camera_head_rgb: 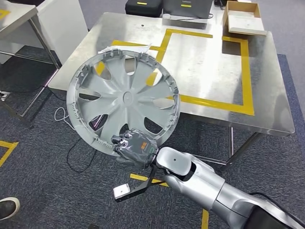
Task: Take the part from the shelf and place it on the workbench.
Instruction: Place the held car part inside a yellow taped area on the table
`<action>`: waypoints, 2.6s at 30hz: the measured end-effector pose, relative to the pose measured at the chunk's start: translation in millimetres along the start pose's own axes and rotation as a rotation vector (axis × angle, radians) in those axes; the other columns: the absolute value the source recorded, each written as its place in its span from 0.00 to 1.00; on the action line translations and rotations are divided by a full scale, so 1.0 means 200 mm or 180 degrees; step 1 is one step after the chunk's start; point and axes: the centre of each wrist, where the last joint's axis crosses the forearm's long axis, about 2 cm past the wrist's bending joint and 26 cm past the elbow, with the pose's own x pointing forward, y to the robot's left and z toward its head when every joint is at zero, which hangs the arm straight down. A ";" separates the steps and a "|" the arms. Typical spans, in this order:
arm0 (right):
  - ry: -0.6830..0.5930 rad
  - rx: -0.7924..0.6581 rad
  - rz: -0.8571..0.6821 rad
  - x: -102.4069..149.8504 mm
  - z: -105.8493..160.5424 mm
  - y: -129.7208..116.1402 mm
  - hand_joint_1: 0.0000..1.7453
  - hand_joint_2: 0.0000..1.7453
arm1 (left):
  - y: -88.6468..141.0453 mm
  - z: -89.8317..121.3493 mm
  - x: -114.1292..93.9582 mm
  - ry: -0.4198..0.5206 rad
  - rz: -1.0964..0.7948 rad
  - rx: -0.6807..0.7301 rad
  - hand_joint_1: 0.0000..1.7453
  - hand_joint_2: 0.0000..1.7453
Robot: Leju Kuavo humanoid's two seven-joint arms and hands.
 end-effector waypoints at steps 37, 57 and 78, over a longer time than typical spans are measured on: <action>0.0219 0.0167 0.0007 -0.07 0.13 0.04 1.00 1.00 | -0.01 0.00 0.01 -0.0150 0.0053 0.0101 0.00 1.00; 0.0273 0.0267 0.0017 -0.09 0.12 0.06 1.00 1.00 | 0.02 -0.01 0.00 -0.0157 0.0052 0.0203 0.00 1.00; 0.0359 0.0317 -0.0012 -0.07 0.22 0.13 1.00 1.00 | -0.01 0.01 -0.01 -0.0279 -0.0034 0.0188 0.00 1.00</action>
